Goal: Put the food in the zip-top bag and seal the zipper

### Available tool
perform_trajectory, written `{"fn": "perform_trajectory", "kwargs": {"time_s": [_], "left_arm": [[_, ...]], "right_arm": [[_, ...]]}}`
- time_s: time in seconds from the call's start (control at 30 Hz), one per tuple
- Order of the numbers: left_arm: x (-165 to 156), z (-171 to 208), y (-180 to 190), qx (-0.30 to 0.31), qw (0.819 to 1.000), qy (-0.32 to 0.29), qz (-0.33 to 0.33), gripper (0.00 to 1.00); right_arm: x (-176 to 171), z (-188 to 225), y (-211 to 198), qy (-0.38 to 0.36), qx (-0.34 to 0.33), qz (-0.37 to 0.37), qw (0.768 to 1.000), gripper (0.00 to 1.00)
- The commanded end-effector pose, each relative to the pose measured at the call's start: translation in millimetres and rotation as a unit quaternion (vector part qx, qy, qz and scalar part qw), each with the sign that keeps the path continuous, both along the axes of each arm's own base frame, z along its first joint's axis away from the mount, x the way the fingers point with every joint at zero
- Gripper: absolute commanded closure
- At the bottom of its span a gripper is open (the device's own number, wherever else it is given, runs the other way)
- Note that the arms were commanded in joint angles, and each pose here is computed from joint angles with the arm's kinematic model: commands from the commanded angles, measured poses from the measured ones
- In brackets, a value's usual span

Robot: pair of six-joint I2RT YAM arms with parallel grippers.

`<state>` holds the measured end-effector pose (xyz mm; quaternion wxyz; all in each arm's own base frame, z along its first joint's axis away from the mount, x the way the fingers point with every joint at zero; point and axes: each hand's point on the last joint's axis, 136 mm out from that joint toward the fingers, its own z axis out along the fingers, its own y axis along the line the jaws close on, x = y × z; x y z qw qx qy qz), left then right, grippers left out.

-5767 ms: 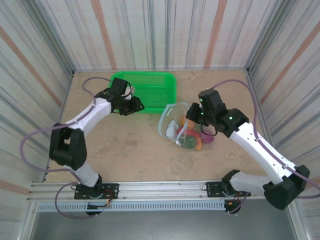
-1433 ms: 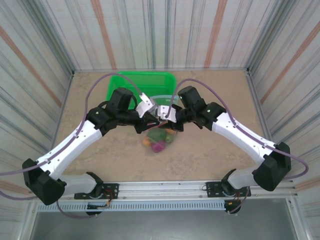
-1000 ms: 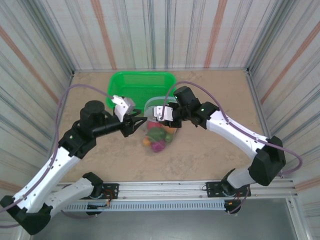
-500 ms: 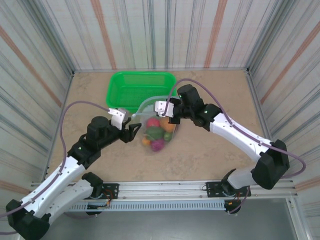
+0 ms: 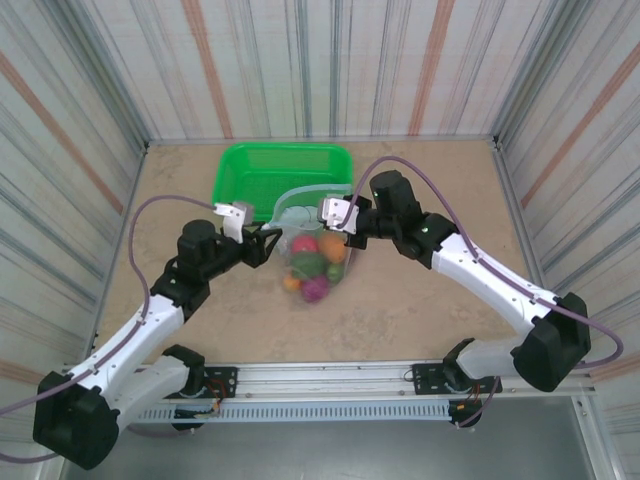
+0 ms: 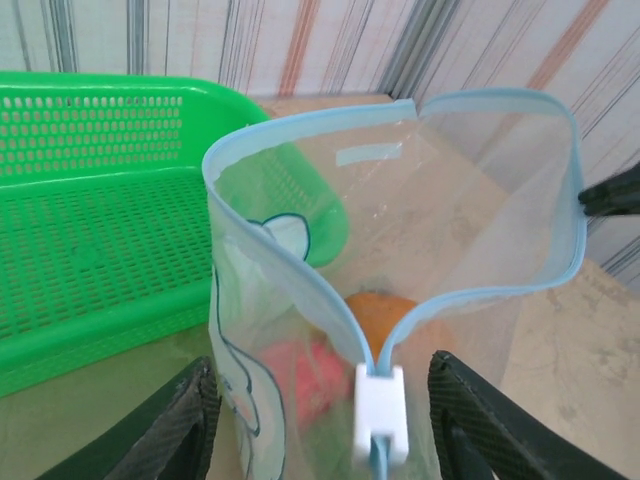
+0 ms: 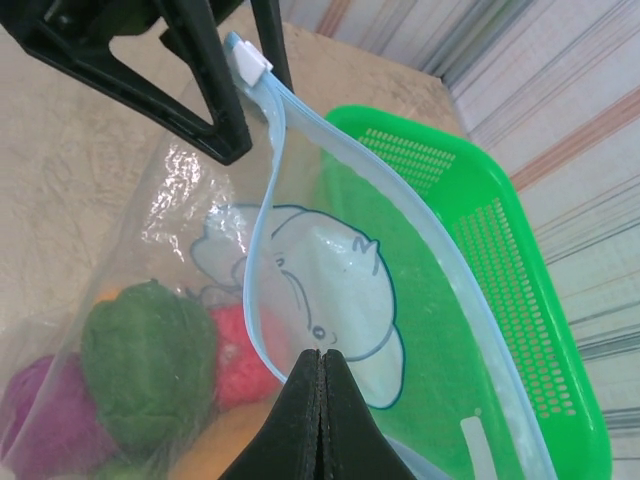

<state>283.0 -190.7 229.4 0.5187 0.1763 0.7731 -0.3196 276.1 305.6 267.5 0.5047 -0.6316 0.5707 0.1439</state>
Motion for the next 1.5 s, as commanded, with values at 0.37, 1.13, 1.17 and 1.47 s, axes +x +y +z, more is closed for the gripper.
{"fn": "perform_trajectory", "kwargs": {"time_s": [0.37, 1.13, 1.17, 1.47], "left_arm": [[-17.6, 10.3, -12.1, -0.114, 0.992, -0.058, -0.014, 0.69], [-41.6, 68.0, -34.6, 0.035, 0.975, -0.171, -0.141, 1.0], [-42.3, 73.9, -37.4, 0.046, 0.972, -0.17, -0.156, 1.0], [-61.9, 98.9, -63.8, 0.069, 0.931, -0.205, -0.296, 1.0]], "right_arm": [[-16.2, 41.4, -8.4, 0.002, 0.081, 0.009, 0.997, 0.95], [-30.8, 76.4, -11.9, 0.054, 0.107, -0.003, 0.993, 0.86], [-33.1, 78.3, -11.5, 0.069, 0.098, -0.002, 0.993, 0.84], [-44.5, 92.7, -8.7, 0.09, 0.054, 0.0, 0.995, 0.69]]}}
